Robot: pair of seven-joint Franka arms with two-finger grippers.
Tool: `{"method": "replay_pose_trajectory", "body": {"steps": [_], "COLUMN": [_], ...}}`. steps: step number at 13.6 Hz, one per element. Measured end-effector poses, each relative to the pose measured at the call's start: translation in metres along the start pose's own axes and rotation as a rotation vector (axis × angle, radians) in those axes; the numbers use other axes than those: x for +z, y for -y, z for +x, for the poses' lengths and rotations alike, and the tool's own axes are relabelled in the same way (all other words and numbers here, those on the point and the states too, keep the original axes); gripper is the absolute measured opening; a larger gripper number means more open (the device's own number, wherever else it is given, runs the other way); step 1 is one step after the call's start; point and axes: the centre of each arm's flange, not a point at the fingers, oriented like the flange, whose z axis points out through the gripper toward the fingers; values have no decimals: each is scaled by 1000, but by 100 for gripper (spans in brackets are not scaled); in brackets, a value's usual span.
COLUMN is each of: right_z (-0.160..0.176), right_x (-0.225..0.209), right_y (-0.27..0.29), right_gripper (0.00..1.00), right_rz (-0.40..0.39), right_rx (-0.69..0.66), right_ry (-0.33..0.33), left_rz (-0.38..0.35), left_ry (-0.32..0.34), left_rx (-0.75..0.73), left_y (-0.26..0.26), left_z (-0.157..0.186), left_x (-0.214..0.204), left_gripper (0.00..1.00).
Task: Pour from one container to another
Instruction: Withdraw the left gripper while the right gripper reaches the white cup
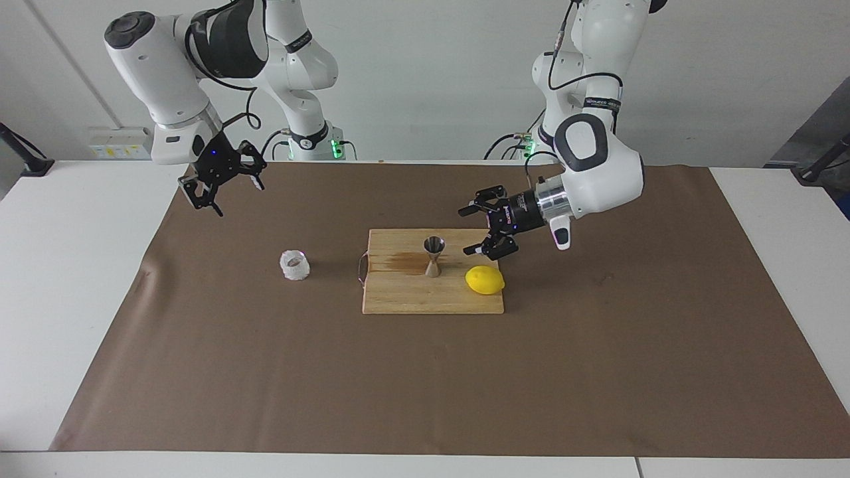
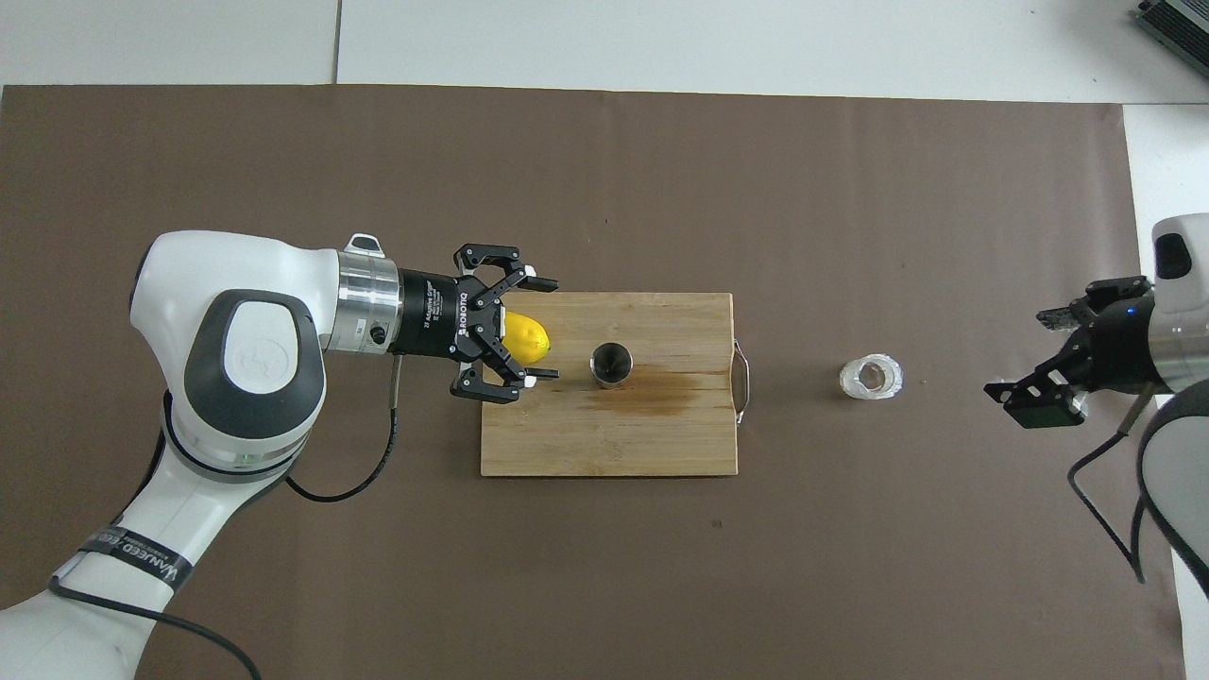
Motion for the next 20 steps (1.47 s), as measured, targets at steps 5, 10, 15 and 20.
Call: {"method": "replay_pose_trajectory", "body": {"steps": [5, 10, 15, 20], "right_z": [-20, -40, -52, -57], "right_x": [31, 83, 139, 184], "right_y": [-13, -34, -42, -33], "right_gripper": [100, 100, 100, 100], "right_rz": [34, 60, 87, 129], "right_rx": [-126, -285, -392, -467], "right_ry": [-35, -121, -196, -225], "left_rz": [133, 262, 432, 493], "left_ry": [-197, -390, -476, -591], "left_rx": [87, 138, 274, 374], "left_y": [-4, -9, -5, -6], "left_z": [12, 25, 31, 31], "left_x": [-42, -102, -140, -171], "left_gripper": [100, 100, 100, 100]}}
